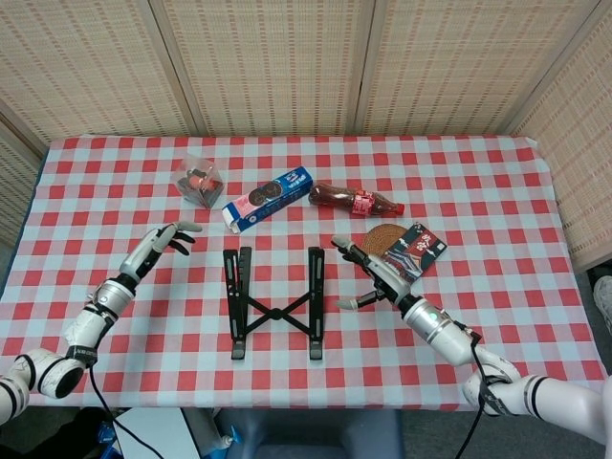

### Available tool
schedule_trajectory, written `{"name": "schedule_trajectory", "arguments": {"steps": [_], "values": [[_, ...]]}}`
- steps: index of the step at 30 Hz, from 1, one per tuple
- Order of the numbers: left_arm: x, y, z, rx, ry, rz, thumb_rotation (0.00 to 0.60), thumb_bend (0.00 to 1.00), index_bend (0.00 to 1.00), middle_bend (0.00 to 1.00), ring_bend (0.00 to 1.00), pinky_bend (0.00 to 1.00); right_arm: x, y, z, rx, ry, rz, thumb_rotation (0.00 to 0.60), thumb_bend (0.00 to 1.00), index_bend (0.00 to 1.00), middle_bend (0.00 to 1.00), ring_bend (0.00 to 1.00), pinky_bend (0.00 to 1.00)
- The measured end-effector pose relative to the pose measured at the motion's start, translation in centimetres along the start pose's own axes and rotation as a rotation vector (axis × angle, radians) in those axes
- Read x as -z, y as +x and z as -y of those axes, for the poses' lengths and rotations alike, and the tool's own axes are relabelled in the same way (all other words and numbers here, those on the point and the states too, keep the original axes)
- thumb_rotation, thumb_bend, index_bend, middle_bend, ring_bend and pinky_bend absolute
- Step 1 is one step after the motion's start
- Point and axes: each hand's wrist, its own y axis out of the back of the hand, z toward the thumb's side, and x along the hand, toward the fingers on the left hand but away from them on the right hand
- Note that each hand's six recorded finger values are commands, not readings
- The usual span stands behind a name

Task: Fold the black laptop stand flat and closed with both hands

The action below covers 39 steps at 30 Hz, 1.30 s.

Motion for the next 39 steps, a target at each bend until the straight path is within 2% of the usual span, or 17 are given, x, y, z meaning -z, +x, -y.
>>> {"name": "schedule_trajectory", "arguments": {"steps": [8,16,21,27,39], "values": [[-0.3,1.0,1.9,0.040,-0.159,0.008,0.000,0.17,0.31,0.31,0.37,0.44,0.3,-1.5,0.9,-0.026,-0.041,-0.007,0.600,0.01,0.00,0.05,0.00,0.00],[-1.1,1.5,4.3,0.131,-0.283,0.025,0.000,0.17,0.33,0.34,0.40,0.46,-0.1,-2.4,2.2,-0.059,-0.090,-0.049,0.600,0.04,0.00,0.10,0.00,0.00],[-1.7,1.1,5.2,0.191,-0.293,0.039,0.000,0.17,0.35,0.36,0.42,0.51,0.0,-2.4,2.7,-0.073,-0.111,-0.067,0.600,0.04,0.00,0.12,0.00,0.00],[-2.3,0.1,4.9,0.224,-0.293,0.056,0.000,0.17,0.36,0.37,0.43,0.56,0.0,-2.0,3.2,-0.100,-0.117,-0.090,0.600,0.05,0.02,0.14,0.00,0.00],[-3.6,-3.3,3.9,0.270,-0.249,0.103,0.000,0.17,0.36,0.37,0.43,0.56,-0.7,0.1,4.5,-0.185,-0.096,-0.152,0.600,0.05,0.03,0.16,0.03,0.02]]}}
